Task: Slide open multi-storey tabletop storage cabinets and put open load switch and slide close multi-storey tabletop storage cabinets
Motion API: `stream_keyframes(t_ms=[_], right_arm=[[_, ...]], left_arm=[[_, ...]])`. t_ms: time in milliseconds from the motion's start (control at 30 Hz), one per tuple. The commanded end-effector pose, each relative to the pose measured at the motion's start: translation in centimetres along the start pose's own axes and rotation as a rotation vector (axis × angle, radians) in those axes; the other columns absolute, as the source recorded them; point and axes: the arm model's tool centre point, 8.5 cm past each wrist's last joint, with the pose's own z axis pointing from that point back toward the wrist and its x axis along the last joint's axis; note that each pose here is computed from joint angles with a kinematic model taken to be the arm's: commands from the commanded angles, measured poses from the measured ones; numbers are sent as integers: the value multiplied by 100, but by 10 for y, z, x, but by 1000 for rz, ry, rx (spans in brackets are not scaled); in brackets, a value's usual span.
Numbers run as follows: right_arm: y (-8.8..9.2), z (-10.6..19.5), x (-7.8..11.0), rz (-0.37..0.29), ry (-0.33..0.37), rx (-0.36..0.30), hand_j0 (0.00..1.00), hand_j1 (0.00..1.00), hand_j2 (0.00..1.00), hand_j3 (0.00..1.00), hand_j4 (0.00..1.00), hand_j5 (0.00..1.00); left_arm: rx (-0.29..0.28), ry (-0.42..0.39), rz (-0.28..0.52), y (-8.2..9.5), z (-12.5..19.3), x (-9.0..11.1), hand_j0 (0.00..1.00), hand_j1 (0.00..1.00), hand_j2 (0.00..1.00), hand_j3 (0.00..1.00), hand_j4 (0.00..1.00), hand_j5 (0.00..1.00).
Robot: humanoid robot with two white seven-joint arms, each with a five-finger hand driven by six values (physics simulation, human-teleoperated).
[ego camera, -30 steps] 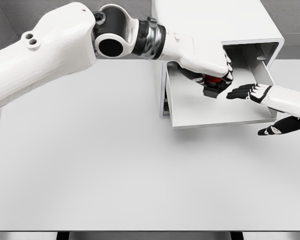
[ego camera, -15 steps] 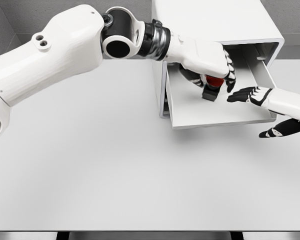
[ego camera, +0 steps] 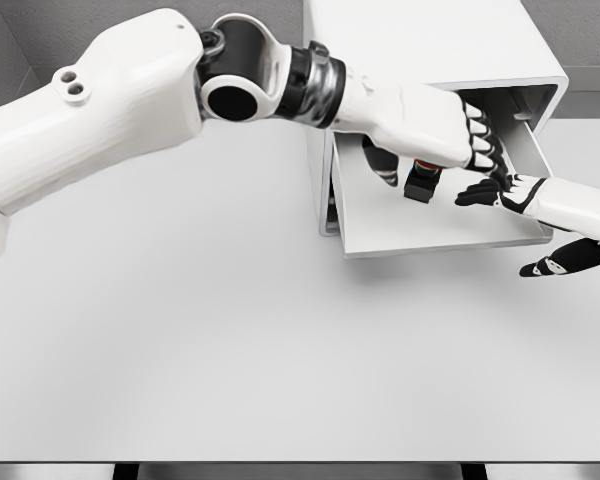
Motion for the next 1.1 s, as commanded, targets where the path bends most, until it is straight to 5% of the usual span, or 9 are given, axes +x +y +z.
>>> stream_keyframes(t_ms=[0, 133, 267, 400, 500, 633, 1000, 1067], right_arm=[[0, 0, 0, -7, -1, -2, 100, 100, 100, 100, 100, 100], [0, 0, 0, -9, -2, -2, 100, 100, 100, 100, 100, 100], [2, -2, 0, -13, -5, -1, 100, 100, 100, 100, 100, 100], [3, -3, 0, -16, -7, 0, 100, 100, 100, 100, 100, 100], [4, -3, 0, -17, -7, 3, 100, 100, 100, 100, 100, 100], [5, -3, 0, -19, -9, 3, 100, 100, 100, 100, 100, 100], [1, -7, 1, -7, -17, -1, 100, 100, 100, 100, 100, 100], [2, -8, 2, -9, -20, 2, 100, 100, 100, 100, 100, 100]], left_arm=[[11, -7, 1, 0, 12, 5, 100, 100, 100, 100, 100, 100], [20, -8, 0, -4, 47, 16, 100, 100, 100, 100, 100, 100], [74, 46, -9, -11, 114, 32, 100, 100, 100, 100, 100, 100], [183, 304, 67, -55, 243, 49, 100, 100, 100, 100, 100, 100], [227, 437, 148, -91, 289, 57, 100, 100, 100, 100, 100, 100], [252, 551, 258, -136, 314, 53, 100, 100, 100, 100, 100, 100], [179, 583, 481, -223, 307, 72, 100, 100, 100, 100, 100, 100], [185, 569, 496, -228, 298, 72, 100, 100, 100, 100, 100, 100]])
